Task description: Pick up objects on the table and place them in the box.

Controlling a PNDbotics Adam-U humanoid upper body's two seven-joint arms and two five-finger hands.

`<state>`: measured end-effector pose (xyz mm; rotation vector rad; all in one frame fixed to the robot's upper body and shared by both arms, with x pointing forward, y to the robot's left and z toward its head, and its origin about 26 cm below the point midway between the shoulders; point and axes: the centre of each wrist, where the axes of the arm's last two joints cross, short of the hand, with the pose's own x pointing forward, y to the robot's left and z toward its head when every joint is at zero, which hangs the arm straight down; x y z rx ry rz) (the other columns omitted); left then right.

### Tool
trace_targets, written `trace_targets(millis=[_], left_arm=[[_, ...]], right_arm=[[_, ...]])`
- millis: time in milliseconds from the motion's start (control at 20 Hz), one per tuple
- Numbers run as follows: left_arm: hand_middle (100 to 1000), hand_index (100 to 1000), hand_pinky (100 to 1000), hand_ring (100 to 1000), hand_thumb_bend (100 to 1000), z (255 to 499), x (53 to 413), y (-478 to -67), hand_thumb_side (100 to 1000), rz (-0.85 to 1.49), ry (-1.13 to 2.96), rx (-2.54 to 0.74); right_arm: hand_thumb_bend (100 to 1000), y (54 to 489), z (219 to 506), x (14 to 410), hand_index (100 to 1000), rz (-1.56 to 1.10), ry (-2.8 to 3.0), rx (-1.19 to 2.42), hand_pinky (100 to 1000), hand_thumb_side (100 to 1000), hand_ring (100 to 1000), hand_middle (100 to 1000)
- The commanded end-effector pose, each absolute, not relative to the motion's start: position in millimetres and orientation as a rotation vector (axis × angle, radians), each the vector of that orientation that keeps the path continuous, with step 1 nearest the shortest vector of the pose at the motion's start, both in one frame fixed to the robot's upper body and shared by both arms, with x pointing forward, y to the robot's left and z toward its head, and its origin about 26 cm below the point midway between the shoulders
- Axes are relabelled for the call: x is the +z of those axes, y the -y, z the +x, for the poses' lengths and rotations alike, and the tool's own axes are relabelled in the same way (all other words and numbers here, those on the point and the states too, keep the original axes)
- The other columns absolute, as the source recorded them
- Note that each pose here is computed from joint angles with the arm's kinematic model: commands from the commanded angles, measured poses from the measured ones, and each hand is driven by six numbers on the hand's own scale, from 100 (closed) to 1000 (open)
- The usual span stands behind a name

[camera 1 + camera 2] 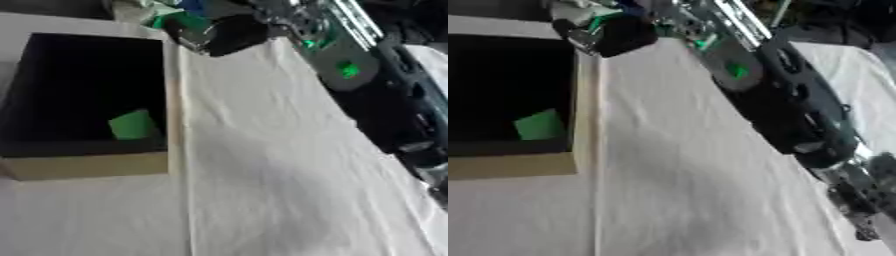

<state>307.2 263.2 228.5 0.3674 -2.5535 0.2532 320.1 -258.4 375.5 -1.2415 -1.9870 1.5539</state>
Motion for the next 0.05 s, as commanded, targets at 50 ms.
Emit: trace_targets(millis=[50], left_arm=[[735,783,643,704,478,303.9,235.8,-270.4,1000,0.417,2.581,0.246]], right_arm=[[189,270.8,293.8,392.9,884,-1.324,2.041,1.514,845,747,804,772]])
